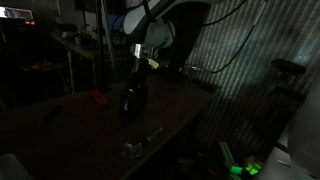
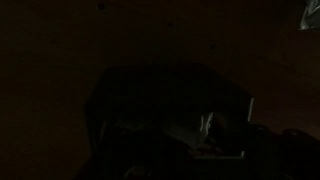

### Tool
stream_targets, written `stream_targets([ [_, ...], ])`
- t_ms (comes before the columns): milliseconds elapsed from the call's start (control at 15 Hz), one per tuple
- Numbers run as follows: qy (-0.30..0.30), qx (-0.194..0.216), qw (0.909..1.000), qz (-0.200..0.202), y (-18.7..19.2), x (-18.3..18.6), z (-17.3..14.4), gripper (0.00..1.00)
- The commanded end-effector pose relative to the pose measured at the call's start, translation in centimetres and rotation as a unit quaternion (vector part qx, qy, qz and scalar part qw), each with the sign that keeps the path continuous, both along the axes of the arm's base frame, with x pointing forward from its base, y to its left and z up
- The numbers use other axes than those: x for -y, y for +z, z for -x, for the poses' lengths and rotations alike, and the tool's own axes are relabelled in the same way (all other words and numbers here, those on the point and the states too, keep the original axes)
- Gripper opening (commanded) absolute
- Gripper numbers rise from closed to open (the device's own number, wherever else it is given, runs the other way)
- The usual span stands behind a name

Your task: Put the white towel inside the black object on the right

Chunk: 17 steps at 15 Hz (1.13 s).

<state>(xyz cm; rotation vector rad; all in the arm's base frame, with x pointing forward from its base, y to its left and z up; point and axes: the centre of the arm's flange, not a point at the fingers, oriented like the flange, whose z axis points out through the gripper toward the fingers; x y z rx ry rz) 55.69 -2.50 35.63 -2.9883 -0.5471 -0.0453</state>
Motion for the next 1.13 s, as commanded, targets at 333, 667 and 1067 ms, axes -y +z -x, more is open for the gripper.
stream_targets([
  [333, -0.042, 0.097, 0.9944, -0.011, 7.2, -0.4, 6.9, 1.00],
  [667, -0.065, 0.114, 0.9909, -0.031, 8.9, 0.5, 6.7, 1.00],
  [1067, -0.079, 0.133, 0.9871, -0.042, 10.4, 0.7, 8.8, 1.00],
])
